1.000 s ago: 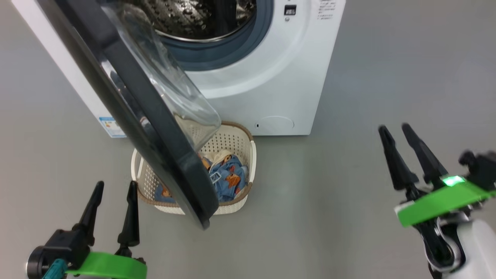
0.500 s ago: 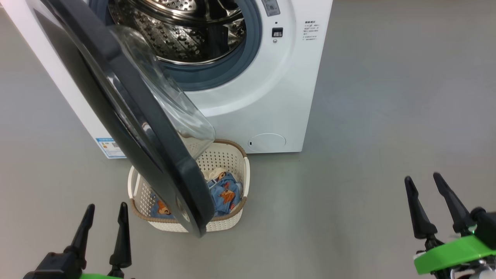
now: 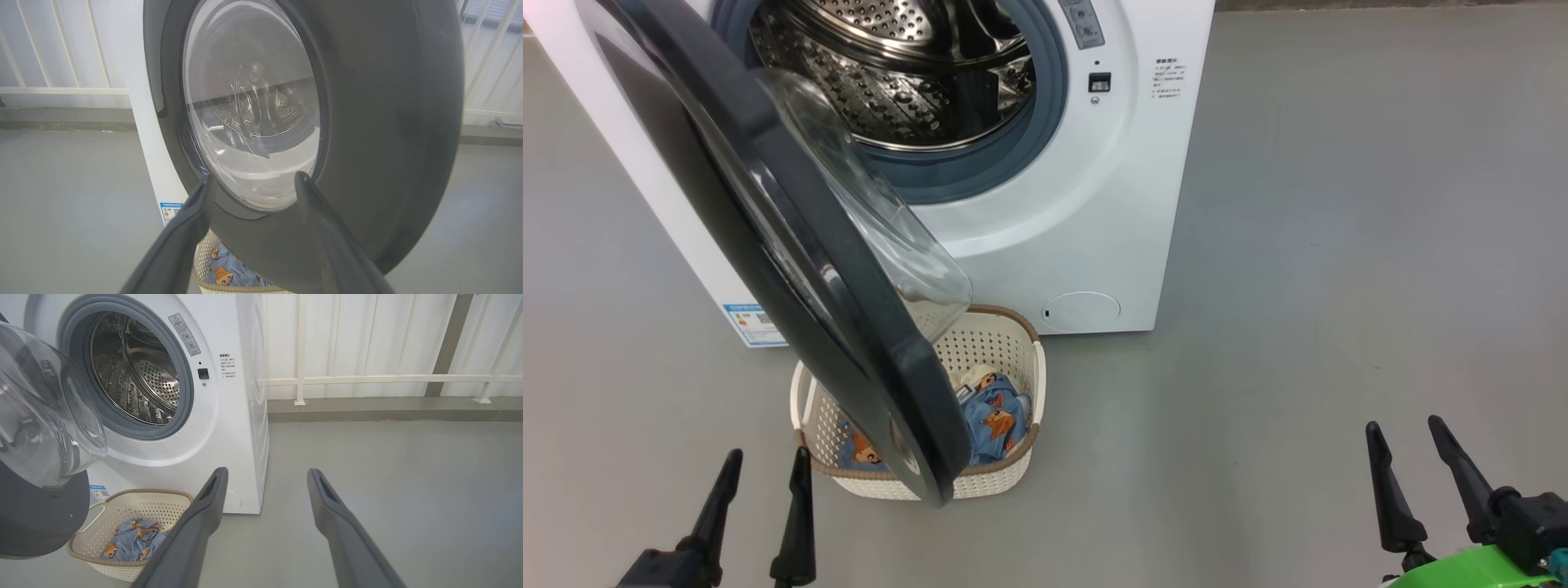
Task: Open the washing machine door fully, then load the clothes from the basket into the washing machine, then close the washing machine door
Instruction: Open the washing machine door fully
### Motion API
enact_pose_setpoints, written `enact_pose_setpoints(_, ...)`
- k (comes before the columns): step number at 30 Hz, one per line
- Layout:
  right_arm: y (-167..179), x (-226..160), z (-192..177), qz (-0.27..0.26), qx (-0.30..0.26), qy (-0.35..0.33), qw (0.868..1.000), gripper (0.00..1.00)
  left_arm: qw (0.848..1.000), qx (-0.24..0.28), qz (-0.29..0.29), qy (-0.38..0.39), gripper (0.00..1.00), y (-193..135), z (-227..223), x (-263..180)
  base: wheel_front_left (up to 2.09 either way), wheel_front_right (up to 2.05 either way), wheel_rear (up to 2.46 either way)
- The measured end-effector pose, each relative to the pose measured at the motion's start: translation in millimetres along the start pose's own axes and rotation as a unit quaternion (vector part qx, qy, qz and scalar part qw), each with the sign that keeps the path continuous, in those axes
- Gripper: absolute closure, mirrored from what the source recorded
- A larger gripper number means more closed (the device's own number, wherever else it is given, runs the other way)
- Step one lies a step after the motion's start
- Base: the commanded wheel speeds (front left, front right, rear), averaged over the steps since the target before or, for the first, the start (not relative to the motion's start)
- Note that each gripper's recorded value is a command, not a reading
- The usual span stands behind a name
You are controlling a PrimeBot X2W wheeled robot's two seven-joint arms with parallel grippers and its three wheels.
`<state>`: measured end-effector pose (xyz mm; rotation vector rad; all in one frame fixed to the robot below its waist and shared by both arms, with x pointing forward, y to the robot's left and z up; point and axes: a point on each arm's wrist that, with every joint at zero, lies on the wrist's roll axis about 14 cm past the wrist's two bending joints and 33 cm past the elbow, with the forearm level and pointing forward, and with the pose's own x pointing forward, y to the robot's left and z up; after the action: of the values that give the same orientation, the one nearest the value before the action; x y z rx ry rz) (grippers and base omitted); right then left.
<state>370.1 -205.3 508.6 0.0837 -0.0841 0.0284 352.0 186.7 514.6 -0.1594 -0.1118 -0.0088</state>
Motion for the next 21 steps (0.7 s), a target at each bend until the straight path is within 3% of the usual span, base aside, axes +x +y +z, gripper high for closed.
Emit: enact_pose_setpoints(21,5.7,-4.2,-14.2,0.001,-0.003,0.021,1.0,0.0,1.0,0.0,0.005,0.005,0.0,1.5,-2.8,-3.9,0.0,0.0,0.0)
